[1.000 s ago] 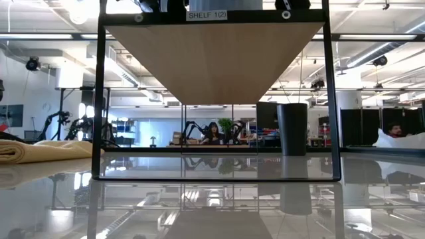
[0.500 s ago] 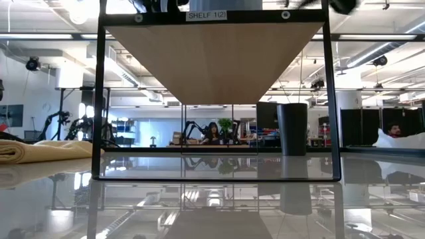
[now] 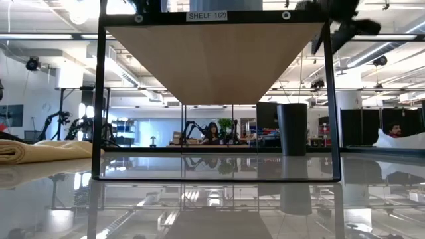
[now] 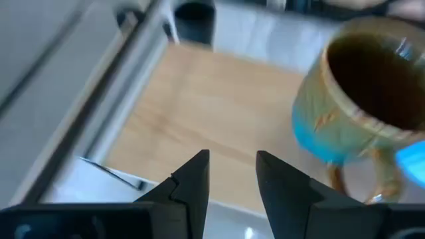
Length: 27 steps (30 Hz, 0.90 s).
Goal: Stack small to large cups/mugs on shelf
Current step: Put the black cup on the shelf
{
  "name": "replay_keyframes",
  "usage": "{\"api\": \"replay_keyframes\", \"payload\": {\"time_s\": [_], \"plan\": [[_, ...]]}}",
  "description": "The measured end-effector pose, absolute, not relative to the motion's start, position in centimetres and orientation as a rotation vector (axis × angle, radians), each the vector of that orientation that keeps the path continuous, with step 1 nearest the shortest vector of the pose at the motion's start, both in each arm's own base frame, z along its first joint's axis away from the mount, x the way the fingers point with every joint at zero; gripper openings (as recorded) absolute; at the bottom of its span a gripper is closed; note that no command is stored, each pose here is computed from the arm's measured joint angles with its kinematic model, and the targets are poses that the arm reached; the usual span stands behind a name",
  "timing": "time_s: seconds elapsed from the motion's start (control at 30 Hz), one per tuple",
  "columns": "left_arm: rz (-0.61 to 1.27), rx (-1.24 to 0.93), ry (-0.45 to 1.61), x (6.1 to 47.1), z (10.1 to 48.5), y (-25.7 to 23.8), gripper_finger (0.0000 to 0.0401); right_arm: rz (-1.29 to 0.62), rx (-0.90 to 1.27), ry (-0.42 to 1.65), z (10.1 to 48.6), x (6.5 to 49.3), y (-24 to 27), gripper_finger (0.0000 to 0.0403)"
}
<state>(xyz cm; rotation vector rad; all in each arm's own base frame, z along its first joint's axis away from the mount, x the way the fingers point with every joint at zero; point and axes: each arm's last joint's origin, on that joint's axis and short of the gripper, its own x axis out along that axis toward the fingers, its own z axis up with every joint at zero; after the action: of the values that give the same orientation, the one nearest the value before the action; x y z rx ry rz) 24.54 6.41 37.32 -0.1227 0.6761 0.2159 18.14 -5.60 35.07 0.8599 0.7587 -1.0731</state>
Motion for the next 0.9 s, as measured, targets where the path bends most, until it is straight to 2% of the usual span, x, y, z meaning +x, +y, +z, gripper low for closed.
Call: {"api": "replay_keyframes", "payload": {"time_s": [0.17, 0.3, 0.5, 0.67, 0.9], "plan": [[0.235, -0.153, 0.555, 21.6, 39.8, 5.8, 0.0109, -1.113, 0.841, 0.843, 33.4, 18.6, -8.9, 0.021], [0.261, -0.228, 0.518, 19.6, 40.2, 5.3, 0.0109, -1.106, 0.857, 0.841, 31.8, 19.1, -11.3, 0.0228], [0.283, -0.302, 0.533, 18.0, 39.4, 4.8, 0.0109, -1.061, 0.93, 0.854, 28.9, 19.8, -14.1, 0.0228], [0.304, -0.333, 0.539, 17.3, 38.5, 4.7, 0.0109, -1.073, 0.925, 0.949, 26.6, 20.4, -14.6, 0.0226], [0.32, -0.333, 0.568, 17.5, 37.5, 4.8, 0.0109, -1.059, 0.926, 0.936, 25.0, 21.4, -15.3, 0.0222]]}}
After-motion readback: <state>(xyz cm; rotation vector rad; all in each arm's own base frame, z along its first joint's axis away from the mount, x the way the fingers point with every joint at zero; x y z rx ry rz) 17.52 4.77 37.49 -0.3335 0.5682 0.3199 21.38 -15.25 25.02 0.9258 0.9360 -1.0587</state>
